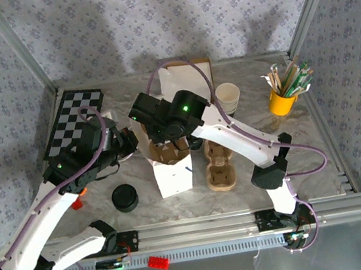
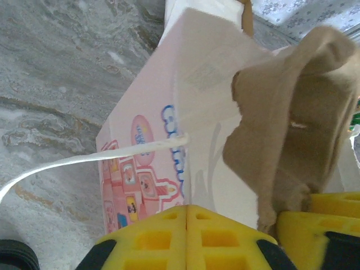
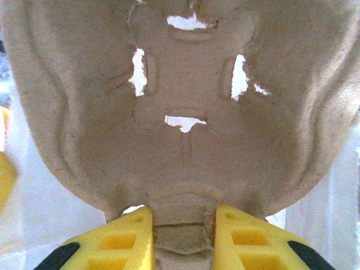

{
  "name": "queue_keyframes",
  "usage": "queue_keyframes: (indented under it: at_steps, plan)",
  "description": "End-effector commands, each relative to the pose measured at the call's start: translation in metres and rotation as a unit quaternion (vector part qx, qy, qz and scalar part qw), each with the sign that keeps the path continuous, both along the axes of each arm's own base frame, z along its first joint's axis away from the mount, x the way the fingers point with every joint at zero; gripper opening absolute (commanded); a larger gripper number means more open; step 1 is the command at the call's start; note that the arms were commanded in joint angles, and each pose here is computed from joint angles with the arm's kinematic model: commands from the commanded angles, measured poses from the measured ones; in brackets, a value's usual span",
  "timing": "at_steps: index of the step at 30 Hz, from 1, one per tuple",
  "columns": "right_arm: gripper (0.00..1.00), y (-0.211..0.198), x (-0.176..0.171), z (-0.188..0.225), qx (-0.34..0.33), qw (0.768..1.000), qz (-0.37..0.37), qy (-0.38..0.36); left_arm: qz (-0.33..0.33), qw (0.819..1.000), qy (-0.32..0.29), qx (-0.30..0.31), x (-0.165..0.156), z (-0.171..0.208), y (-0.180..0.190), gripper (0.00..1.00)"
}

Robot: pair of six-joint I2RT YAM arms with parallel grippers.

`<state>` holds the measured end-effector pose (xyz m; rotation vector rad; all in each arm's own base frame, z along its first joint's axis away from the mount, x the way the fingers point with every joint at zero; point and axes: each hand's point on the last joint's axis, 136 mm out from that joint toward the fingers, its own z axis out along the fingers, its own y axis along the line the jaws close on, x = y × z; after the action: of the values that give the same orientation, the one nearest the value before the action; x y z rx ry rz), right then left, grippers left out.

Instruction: Pack the takeout coffee

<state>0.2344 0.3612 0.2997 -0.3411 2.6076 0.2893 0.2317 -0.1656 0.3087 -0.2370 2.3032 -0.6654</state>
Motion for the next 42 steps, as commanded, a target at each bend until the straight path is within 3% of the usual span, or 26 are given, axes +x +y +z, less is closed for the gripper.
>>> queue_keyframes:
  at_steps: [1, 25, 42]
  plan:
    - [0.26, -0.014, -0.011, 0.004, -0.006, 1.0, -0.003, 0.019, 0.0, 1.0, -0.022, 0.0, 0.003, 0.02, 0.005, 0.08]
    - [0.26, 0.012, 0.003, -0.037, -0.006, 0.997, 0.005, 0.08, -0.01, 1.0, -0.011, -0.022, 0.004, 0.005, -0.004, 0.02]
    - [0.29, -0.004, 0.011, -0.06, -0.047, 0.995, -0.033, 0.081, -0.004, 1.0, -0.012, -0.025, 0.0, 0.006, 0.002, 0.0]
